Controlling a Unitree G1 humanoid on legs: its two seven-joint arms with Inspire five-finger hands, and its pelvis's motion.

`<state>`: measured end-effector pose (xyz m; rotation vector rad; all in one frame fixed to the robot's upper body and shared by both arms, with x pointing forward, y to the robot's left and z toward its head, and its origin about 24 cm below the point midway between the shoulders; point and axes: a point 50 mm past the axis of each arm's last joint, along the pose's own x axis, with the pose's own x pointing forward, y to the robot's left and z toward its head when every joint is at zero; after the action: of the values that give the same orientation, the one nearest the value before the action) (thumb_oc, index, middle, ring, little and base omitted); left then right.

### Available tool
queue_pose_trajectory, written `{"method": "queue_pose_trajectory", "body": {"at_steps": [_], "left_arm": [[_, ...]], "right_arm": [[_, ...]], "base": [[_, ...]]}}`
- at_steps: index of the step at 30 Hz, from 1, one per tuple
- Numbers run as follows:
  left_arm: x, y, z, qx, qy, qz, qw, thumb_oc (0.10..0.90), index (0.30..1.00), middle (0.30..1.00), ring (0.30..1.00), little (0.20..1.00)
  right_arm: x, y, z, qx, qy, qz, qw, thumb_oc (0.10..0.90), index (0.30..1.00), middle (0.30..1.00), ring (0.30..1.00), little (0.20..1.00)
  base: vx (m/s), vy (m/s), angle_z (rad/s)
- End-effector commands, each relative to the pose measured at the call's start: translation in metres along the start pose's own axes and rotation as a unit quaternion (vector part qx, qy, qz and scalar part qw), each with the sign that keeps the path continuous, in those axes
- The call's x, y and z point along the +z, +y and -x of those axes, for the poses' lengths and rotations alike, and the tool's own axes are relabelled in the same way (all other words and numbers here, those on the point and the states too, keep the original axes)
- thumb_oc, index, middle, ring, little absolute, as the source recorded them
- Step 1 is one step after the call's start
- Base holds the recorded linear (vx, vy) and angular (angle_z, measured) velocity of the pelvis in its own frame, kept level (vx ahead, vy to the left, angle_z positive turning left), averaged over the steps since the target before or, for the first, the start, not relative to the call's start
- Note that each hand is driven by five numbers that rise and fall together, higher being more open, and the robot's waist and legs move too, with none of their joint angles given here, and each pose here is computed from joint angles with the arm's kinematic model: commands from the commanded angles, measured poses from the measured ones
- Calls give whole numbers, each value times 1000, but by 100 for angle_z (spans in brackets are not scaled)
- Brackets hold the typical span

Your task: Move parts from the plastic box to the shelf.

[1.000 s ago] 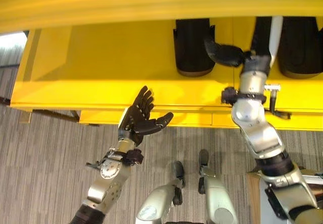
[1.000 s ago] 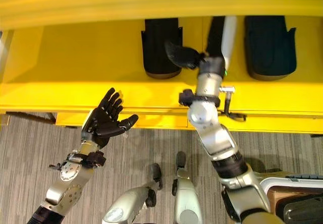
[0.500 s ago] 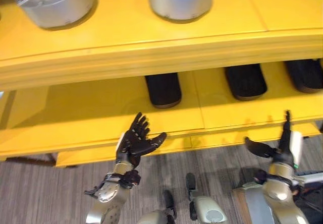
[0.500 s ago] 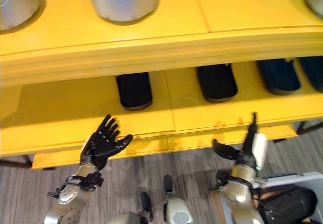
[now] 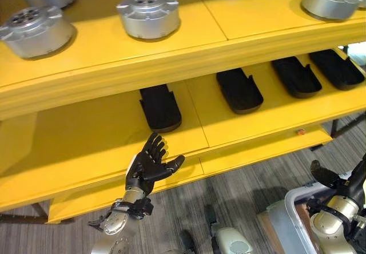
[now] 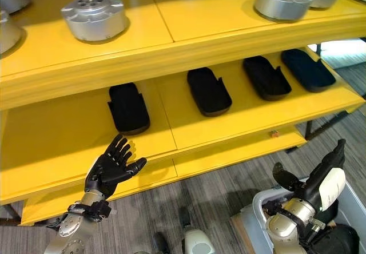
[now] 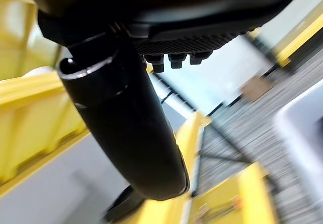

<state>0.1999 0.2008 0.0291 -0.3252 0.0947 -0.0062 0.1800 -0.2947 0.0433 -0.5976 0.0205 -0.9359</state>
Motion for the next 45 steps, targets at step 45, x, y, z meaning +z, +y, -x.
{"method": "queue_pose_trajectory", "body": {"at_steps": [45], "left_arm": [[56, -10, -30, 24, -125, 4, 992, 900, 1000, 1000, 1000, 1000]], "right_arm": [[22, -16, -39, -70, -85, 40, 993, 900, 1000, 1000, 1000, 1000]], "base": [[-120, -143, -51]]}}
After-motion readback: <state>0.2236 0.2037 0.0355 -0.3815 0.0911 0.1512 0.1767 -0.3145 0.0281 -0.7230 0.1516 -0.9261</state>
